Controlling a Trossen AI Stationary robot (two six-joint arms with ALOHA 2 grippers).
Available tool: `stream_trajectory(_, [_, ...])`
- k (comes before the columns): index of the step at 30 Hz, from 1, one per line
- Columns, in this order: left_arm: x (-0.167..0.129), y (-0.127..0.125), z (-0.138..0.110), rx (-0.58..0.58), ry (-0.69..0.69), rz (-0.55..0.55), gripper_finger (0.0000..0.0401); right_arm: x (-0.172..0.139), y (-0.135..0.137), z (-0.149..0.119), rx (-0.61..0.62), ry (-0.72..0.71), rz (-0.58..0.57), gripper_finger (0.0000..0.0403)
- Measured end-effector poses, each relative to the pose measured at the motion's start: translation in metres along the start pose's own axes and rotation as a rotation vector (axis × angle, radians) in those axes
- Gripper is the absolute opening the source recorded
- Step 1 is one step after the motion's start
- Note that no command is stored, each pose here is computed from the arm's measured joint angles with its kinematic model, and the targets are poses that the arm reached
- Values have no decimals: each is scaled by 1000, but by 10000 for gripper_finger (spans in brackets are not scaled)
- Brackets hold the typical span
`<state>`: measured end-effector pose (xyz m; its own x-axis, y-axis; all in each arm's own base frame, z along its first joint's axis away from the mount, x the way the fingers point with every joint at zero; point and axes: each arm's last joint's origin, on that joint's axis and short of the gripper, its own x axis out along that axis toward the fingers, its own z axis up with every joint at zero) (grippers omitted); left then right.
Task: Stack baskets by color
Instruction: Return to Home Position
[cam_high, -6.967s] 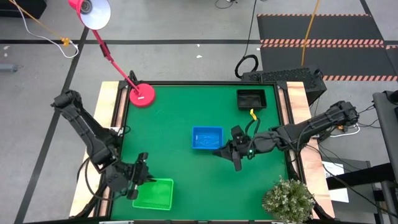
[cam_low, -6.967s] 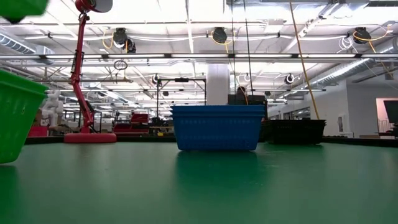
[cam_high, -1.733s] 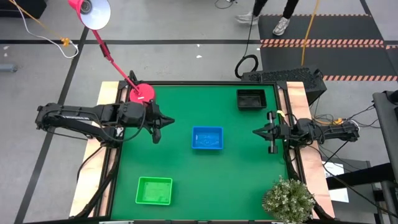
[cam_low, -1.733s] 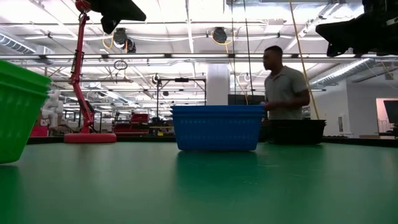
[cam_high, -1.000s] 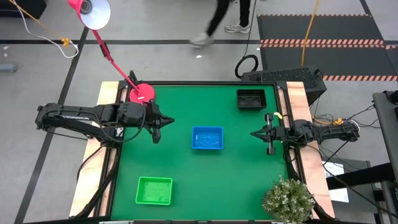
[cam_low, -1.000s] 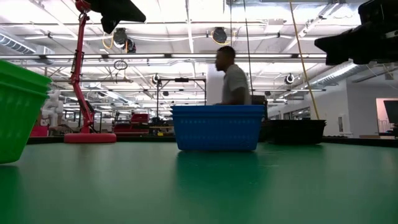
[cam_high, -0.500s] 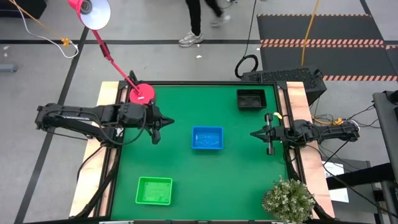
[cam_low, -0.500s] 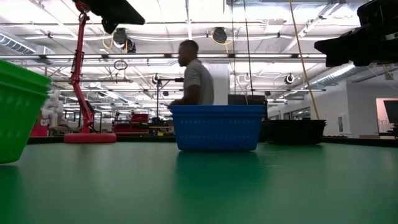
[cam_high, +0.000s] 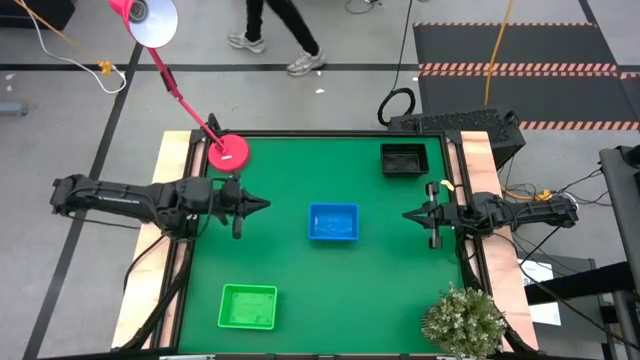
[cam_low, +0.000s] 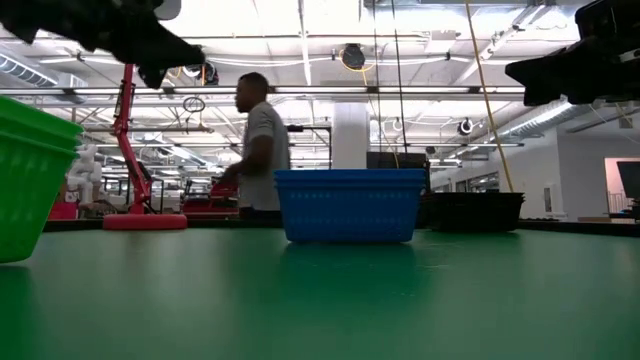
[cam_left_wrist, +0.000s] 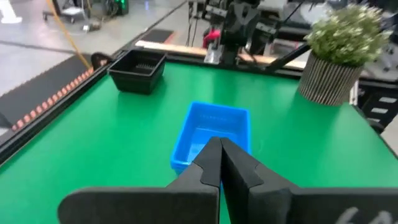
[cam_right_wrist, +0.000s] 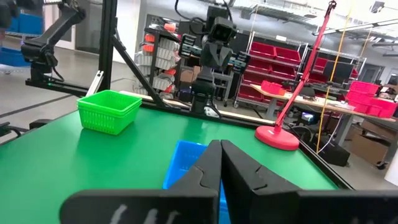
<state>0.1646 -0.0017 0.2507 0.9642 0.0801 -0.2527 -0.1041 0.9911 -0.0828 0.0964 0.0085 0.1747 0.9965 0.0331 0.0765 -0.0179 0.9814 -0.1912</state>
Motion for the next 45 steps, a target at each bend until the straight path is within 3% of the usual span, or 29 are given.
stream_trajectory(9, [-17,6,-52,-43,-69,-75,2,0,0,0,0,0,0,0])
stream_trajectory(24, [-32,11,-89,-33,-181,-125,2,0,0,1,1,-6,-1,0])
stream_trajectory(45, [-44,13,-96,55,-269,-133,2,0,0,1,1,-6,-1,0])
